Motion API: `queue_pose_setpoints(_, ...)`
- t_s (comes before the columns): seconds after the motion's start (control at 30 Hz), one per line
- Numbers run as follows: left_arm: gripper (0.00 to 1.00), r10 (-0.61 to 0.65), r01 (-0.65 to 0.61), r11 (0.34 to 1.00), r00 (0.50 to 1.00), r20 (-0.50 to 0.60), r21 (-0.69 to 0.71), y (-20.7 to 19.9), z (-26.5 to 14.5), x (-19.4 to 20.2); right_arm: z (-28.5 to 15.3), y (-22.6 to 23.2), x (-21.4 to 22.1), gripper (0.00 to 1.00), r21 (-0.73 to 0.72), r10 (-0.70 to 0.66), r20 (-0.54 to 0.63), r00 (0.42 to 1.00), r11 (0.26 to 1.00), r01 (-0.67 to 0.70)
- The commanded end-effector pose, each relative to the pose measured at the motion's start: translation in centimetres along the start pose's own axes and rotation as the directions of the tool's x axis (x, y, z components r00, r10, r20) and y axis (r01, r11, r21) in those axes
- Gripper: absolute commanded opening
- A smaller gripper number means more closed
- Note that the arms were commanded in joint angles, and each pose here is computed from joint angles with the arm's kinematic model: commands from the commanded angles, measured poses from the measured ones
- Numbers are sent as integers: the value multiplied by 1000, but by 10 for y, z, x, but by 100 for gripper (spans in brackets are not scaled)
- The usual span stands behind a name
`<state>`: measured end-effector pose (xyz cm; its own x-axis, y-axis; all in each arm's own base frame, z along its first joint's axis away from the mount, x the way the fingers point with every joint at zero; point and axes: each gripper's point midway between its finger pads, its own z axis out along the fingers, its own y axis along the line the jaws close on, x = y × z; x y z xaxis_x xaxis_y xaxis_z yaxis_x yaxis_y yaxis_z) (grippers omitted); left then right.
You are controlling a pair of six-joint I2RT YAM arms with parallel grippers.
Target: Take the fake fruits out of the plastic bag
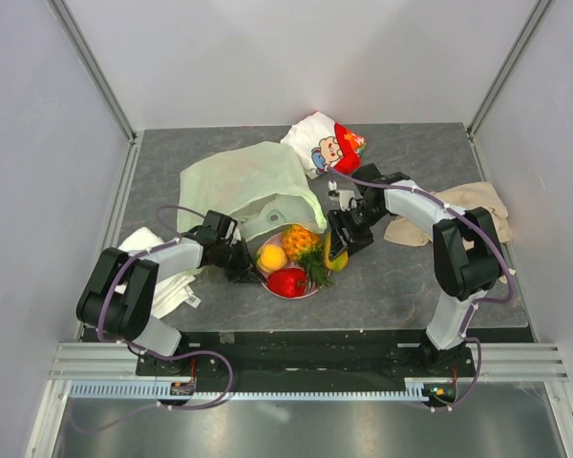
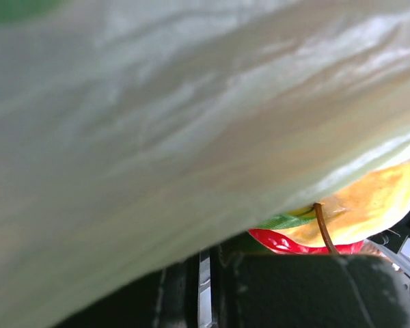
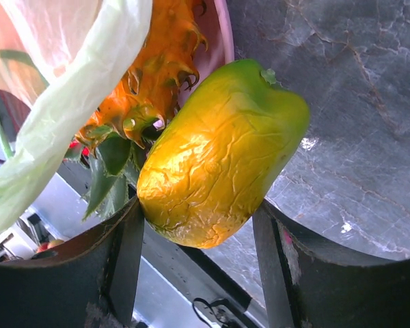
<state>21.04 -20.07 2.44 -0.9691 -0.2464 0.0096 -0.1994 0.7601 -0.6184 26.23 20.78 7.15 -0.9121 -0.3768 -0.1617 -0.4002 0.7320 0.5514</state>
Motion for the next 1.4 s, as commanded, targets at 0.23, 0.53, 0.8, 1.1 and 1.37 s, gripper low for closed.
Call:
queue_pose_setpoints(0.23,2,26,-25,999,1000,-12,25,0,9,4,13,29,-9,23,-88,-4,35,999,996,7)
queue_pose_setpoints(0.53,2,38,-38,999,999,-16,38,-4,9,2,15,40,2,23,-94,-40,7,999,995,41)
queue_pose_setpoints(0.8,2,35,-34,999,999,-21,32,-1,10,3,36,19,15,36,-52,7,-60,998,999,-10)
queue_pose_setpoints(1.1,2,35,-35,999,999,-15,18,0,9,1,27,-1,16,98,16,25,-66,997,1000,-24)
queue_pose_setpoints(1.37,7,145,-145,989,989,-12,9,1,-12,-9,-17,-9,3,98,72,-80,-12,997,994,81)
